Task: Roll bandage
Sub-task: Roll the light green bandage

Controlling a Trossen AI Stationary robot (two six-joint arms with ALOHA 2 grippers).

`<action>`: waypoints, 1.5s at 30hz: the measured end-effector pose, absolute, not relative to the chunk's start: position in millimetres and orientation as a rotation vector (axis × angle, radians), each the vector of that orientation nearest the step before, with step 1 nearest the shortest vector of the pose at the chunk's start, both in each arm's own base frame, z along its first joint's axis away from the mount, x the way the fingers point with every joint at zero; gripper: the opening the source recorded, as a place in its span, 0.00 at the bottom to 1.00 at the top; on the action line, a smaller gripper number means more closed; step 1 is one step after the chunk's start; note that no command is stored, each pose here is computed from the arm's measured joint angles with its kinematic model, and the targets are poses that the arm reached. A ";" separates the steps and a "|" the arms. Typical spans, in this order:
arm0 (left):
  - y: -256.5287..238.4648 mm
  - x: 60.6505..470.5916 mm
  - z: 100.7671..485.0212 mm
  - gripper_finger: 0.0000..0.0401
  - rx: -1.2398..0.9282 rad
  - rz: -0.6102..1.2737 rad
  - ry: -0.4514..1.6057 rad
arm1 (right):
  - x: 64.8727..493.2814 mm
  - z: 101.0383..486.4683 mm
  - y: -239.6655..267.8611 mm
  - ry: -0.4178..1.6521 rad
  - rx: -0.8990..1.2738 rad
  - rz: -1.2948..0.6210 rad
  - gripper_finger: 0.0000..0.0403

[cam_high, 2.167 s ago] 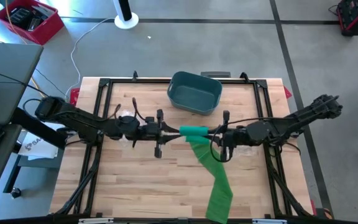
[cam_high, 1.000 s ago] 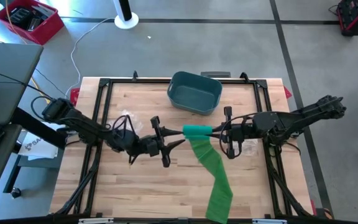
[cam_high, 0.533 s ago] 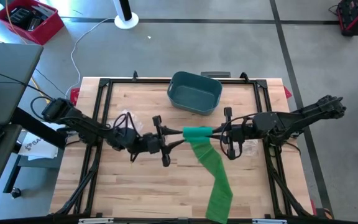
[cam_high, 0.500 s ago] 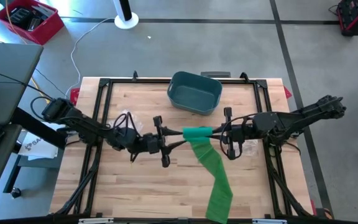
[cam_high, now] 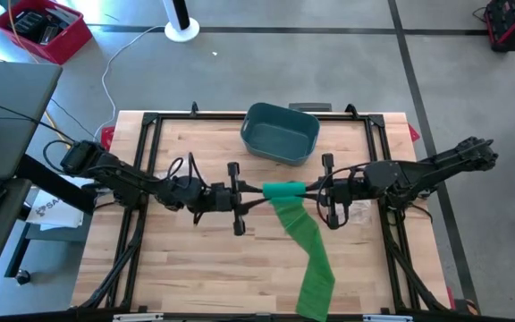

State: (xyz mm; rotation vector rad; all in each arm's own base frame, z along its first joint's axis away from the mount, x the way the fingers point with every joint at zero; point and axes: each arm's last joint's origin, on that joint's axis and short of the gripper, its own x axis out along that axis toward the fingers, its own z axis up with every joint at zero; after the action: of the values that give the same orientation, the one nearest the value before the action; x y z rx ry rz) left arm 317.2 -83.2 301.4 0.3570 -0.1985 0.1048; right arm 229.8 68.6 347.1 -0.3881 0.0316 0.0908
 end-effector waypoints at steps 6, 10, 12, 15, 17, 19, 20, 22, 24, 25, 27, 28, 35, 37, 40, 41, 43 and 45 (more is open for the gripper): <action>-83.3 317.1 301.2 0.02 0.354 0.110 -0.195 | 230.1 345.5 67.5 0.048 -0.392 0.089 0.02; -83.3 315.4 301.8 0.02 0.341 0.175 -0.175 | 229.9 343.0 66.8 0.077 -0.400 0.072 0.11; -84.0 312.3 304.2 0.01 0.338 0.196 -0.166 | 228.8 340.4 65.6 0.113 -0.412 0.052 0.19; -85.3 305.1 311.6 0.01 0.331 0.202 -0.168 | 227.1 334.7 63.2 0.190 -0.438 -0.006 0.30; -86.2 300.6 316.7 0.01 0.326 0.200 -0.177 | 225.8 328.7 61.1 0.260 -0.453 -0.051 0.36; -87.9 297.3 319.7 0.01 0.333 0.187 -0.180 | 225.2 325.0 60.1 0.297 -0.447 -0.067 0.41; -89.1 296.8 320.4 0.01 0.345 0.176 -0.184 | 225.0 324.4 60.1 0.302 -0.438 -0.068 0.42; -92.8 296.8 319.2 0.01 0.371 0.148 -0.185 | 225.5 324.5 59.8 0.298 -0.416 -0.065 0.44; -94.0 296.5 319.4 0.01 0.382 0.129 -0.194 | 228.1 324.9 59.3 0.283 -0.400 -0.045 0.46; -94.5 295.9 320.3 0.01 0.379 0.127 -0.202 | 229.2 324.9 59.4 0.277 -0.390 -0.044 0.46; -95.4 295.3 321.1 0.01 0.377 0.126 -0.207 | 230.7 327.6 58.6 0.247 -0.382 -0.050 0.46; -95.8 295.3 320.8 0.00 0.378 0.125 -0.206 | 231.0 328.9 58.6 0.235 -0.390 -0.050 0.46; -96.1 295.0 321.6 0.01 0.384 0.126 -0.213 | 235.7 335.0 62.1 0.141 -0.382 0.042 0.47; -96.1 294.9 321.9 0.01 0.387 0.128 -0.216 | 240.3 332.4 63.8 0.138 -0.378 0.066 0.47; -96.1 294.9 322.0 0.01 0.390 0.128 -0.217 | 251.1 326.3 66.3 0.135 -0.379 0.063 0.47; -96.1 294.9 322.3 0.01 0.389 0.128 -0.220 | 255.7 324.2 66.4 0.132 -0.382 0.042 0.46; -96.1 294.8 322.5 0.01 0.388 0.128 -0.222 | 261.8 320.6 66.7 0.134 -0.402 0.006 0.46; -96.2 294.8 322.4 0.01 0.388 0.127 -0.221 | 263.8 320.4 66.6 0.124 -0.422 -0.012 0.45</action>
State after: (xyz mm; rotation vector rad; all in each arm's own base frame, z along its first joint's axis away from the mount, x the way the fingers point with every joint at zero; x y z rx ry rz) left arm 294.8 -96.2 322.4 0.3884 -0.2214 0.1275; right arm 263.8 66.6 320.4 -0.4220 0.1237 -0.0121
